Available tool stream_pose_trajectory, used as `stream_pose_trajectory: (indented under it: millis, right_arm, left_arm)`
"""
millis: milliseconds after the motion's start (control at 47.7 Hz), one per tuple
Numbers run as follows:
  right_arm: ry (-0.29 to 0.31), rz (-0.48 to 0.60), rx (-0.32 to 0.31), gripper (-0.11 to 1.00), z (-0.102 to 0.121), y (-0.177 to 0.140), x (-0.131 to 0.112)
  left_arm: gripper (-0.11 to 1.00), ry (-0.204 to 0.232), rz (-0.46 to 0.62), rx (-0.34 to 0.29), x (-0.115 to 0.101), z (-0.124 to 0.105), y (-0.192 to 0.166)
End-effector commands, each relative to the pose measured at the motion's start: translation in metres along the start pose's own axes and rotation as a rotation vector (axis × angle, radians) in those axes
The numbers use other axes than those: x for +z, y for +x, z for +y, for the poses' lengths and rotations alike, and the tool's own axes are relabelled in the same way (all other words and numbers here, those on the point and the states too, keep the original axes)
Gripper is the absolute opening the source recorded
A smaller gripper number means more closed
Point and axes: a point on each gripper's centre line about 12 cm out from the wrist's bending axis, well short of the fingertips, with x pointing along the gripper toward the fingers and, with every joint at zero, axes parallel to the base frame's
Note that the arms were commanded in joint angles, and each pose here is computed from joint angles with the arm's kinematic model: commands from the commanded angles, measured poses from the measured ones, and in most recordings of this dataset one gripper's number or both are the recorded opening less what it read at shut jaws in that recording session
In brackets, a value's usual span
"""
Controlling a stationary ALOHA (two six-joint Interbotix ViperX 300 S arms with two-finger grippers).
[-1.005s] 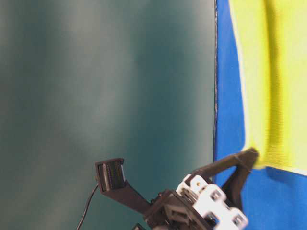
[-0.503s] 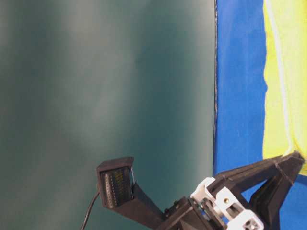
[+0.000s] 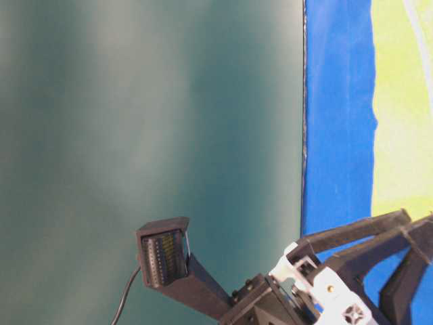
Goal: Fold the yellow towel.
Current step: 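Pull both held corners toward the near edge, folding the towel in half, then release the corners and grasp the folded towel's two short ends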
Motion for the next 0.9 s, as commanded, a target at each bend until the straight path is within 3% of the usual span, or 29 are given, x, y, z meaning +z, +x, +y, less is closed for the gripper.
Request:
stream_pose_trajectory:
  millis: [0,42,105,272,398,607,880]
  right_arm:
    - [-0.013,-0.034,0.015,0.45,0.005,-0.005,0.012]
    - [-0.022,-0.038,0.018,0.56,0.006,-0.008,0.014]
    - [-0.038,-0.058,0.026,0.67,0.008,-0.014,0.020]
    - [-0.063,-0.149,0.022,0.62,0.006,-0.033,0.034]
    - [-0.022,-0.177,-0.052,0.63,-0.015,-0.038,0.039]
    - [0.037,-0.085,-0.175,0.62,-0.051,-0.020,0.030]
    - [0.054,0.010,-0.218,0.62,-0.068,0.013,0.024]
  left_arm:
    - [0.72,0.003,-0.044,-0.009,0.017,-0.004,-0.009]
    - [0.78,0.009,-0.047,-0.009,0.019,-0.004,-0.012]
    - [0.78,0.013,-0.047,-0.006,0.023,-0.002,-0.018]
    - [0.75,-0.001,-0.049,0.026,0.025,0.012,-0.027]
    - [0.75,-0.024,-0.048,0.077,0.025,0.036,-0.027]
    - [0.73,-0.052,-0.027,0.161,0.019,0.076,-0.021]
    - [0.73,-0.067,0.016,0.202,-0.001,0.099,0.003]
